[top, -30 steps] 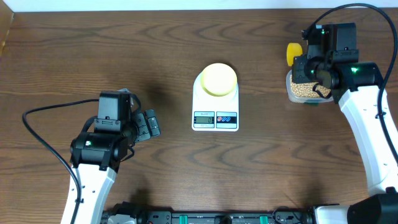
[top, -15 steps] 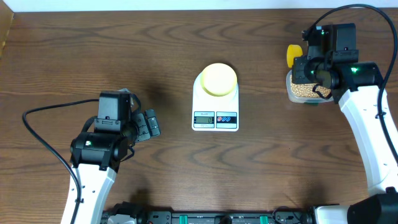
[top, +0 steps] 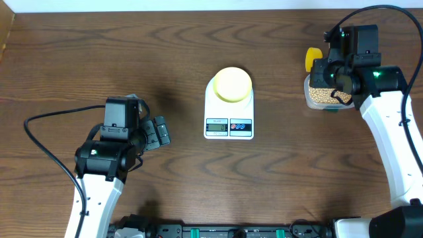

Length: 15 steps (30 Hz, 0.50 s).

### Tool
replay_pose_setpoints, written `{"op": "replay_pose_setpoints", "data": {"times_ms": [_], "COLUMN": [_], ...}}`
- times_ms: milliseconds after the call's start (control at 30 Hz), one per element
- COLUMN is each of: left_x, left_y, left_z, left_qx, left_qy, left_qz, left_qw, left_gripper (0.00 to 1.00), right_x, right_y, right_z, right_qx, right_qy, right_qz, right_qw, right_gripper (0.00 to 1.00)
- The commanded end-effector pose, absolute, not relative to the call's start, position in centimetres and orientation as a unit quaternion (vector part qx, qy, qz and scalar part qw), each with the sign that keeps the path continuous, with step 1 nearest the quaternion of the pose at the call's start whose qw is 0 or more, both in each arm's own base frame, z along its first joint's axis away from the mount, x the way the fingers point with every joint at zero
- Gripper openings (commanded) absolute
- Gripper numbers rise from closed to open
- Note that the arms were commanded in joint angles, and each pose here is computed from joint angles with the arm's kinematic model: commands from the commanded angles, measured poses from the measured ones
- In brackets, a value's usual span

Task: Scoop item into bowl and weigh 50g on scale
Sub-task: 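Lower the yellow scoop toward the soybean tub with the right gripper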

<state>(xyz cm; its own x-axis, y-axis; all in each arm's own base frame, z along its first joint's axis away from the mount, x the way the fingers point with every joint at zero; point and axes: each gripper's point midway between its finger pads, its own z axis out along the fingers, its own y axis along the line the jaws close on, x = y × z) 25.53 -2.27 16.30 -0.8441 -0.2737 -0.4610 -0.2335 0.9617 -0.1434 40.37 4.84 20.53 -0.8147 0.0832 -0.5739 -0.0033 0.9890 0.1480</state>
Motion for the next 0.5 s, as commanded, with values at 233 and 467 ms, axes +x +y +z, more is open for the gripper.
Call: {"op": "replay_pose_setpoints", "data": {"times_ms": [233,467], "left_x": [25.5,25.5], "left_y": [-1.8,-1.8], "left_z": [16.2,16.2], "left_qx": [-0.133,-0.133], "left_qy": [0.960,0.960], "left_qz": [-0.028,-0.029], "left_qw": [0.245,0.246], "left_gripper": [1.00,1.00], "right_x": [40.9,42.1], "right_y": [4.5,4.6], "right_z": [21.3,22.3], "right_qx": [0.042,0.040], "right_qy": [0.944,0.933], "right_qz": [0.073,0.077], "right_qw": [0.320,0.349], "right_gripper": [0.01,0.01]}}
